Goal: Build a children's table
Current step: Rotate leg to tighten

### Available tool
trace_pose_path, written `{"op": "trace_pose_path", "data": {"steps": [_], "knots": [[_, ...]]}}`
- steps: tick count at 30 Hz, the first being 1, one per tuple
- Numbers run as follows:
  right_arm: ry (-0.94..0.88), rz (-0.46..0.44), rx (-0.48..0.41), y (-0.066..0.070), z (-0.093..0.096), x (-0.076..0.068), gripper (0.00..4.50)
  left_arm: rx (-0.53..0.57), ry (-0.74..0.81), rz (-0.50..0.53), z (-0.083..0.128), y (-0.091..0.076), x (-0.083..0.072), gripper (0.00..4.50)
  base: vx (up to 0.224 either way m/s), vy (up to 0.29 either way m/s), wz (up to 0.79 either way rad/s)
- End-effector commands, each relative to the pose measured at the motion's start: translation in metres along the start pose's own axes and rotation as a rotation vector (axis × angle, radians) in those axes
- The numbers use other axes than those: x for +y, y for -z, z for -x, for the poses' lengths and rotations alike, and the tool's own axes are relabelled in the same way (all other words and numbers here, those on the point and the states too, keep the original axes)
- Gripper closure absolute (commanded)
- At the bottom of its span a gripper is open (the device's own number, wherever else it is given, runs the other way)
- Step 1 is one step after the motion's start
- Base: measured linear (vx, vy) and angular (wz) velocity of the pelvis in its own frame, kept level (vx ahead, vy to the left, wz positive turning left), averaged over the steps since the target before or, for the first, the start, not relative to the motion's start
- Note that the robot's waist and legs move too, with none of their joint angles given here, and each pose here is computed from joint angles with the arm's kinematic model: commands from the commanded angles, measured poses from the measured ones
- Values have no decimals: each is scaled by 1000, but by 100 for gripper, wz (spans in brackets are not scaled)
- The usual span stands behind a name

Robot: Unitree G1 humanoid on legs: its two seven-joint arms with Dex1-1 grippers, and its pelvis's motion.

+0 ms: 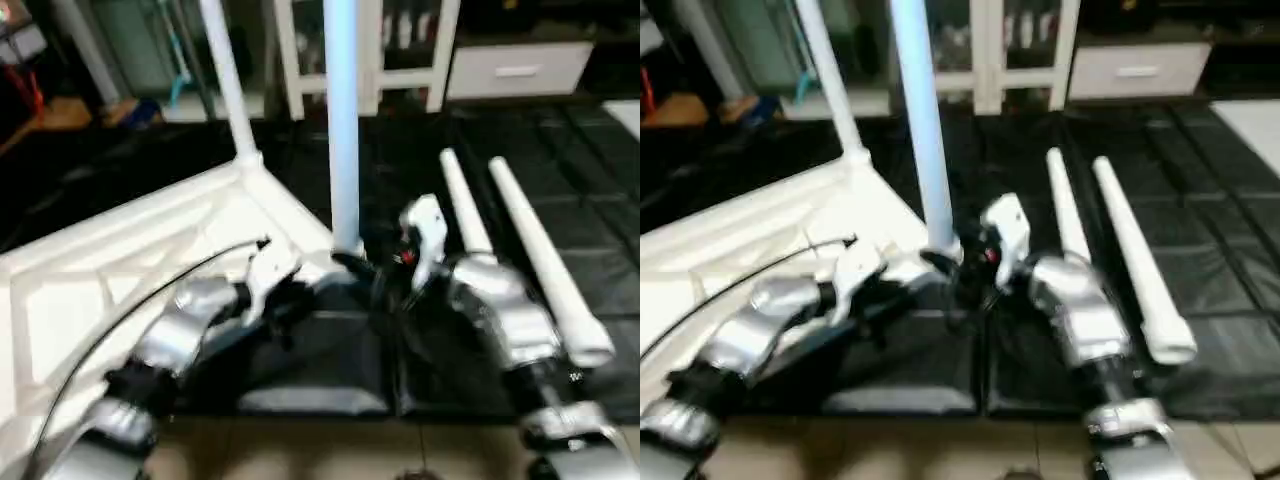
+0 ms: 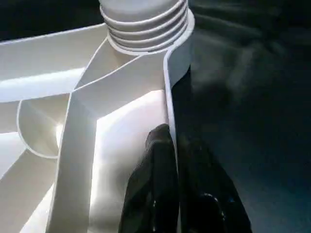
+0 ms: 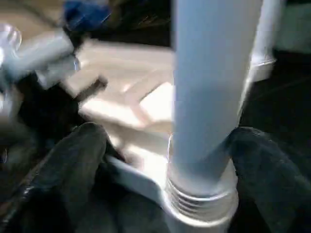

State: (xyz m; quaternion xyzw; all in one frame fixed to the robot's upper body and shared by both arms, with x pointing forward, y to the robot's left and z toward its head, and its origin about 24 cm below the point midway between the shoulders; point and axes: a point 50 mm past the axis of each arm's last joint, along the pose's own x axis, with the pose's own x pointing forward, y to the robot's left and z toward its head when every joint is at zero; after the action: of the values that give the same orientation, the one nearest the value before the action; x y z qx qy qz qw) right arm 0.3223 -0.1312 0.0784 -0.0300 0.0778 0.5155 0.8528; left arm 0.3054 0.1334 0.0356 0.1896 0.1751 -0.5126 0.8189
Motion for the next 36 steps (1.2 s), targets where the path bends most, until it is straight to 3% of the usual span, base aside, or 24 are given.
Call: {"op": "trace_pose_path", "data": {"steps": [1,6,12,19,24,26,28,36], "knots": [[-95,21,10,-5,-4,7,6,64,178,-19,-10,13,-26,450,84,3,4],[-175,72,149,2,19,1,6,3,271,4,-2,8,-38,450,30,3,1],[-229,73,191,9,27,4,6,-19,318,15,-2,6,-48,450,0,0,0],[-322,80,292,16,37,7,6,-14,307,9,-3,3,-46,450,0,0,0],[-316,84,301,16,39,6,6,-5,303,9,-1,3,-45,450,0,0,0],[-315,77,298,17,38,5,41,-3,304,10,-1,3,-46,450,0,0,0],[-309,67,295,17,37,5,41,-2,304,11,-1,3,-46,450,0,0,0],[-337,40,295,19,35,8,114,10,310,13,-1,5,-47,450,0,0,0]]}}
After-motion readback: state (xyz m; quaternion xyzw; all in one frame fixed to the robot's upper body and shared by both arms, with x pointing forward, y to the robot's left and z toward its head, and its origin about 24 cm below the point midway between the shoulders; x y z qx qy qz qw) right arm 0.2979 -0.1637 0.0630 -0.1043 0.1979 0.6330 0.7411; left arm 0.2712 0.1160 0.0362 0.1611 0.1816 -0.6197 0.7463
